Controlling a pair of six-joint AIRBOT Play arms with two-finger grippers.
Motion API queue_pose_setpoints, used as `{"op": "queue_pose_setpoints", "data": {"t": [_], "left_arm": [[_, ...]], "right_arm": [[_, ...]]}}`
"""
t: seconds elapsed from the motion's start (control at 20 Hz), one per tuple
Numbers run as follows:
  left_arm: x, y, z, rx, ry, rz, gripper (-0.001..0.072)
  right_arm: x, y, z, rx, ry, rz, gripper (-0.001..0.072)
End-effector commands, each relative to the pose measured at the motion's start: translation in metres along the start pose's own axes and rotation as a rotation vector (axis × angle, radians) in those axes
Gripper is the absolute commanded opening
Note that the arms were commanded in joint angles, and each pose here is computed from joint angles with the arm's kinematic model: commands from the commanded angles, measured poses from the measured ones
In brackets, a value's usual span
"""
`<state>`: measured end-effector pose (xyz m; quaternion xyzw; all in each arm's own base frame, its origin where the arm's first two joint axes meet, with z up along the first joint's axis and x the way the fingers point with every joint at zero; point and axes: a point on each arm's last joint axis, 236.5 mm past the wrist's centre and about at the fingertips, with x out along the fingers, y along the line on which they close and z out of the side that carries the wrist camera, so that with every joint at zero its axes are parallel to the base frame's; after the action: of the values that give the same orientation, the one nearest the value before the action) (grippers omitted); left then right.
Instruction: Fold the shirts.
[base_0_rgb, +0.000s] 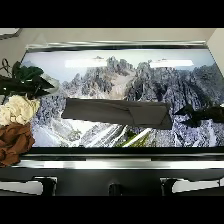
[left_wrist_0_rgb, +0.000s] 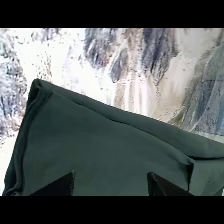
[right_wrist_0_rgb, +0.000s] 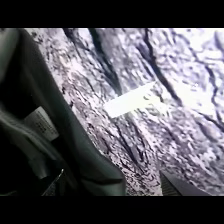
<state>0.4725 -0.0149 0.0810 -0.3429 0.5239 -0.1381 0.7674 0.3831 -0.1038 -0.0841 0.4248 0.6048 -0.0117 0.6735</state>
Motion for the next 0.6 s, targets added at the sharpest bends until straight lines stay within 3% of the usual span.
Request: {"op": "queue_pose_setpoints", "data": {"t": [0.0,0.2,0.35,0.55], "left_arm": [[-0.013,-0.024,-0.004,0.059,-0.023,-0.009,0.055],[-0.007,-0.039,-0.012,0.088,-0.006,-0.019,0.055],[-0.002,-0.045,-0.016,0.098,0.007,-0.024,0.0549],[0.002,-0.05,-0.019,0.089,0.017,-0.028,0.055]], "right_arm": [[0.022,0.007,-0.01,0.11,0.109,0.155,0.07],[0.032,0.032,-0.012,0.075,0.144,0.322,0.0699],[0.024,0.048,-0.024,-0.075,0.172,0.413,0.07],[0.02,0.054,-0.033,-0.144,0.198,0.447,0.0697]]}}
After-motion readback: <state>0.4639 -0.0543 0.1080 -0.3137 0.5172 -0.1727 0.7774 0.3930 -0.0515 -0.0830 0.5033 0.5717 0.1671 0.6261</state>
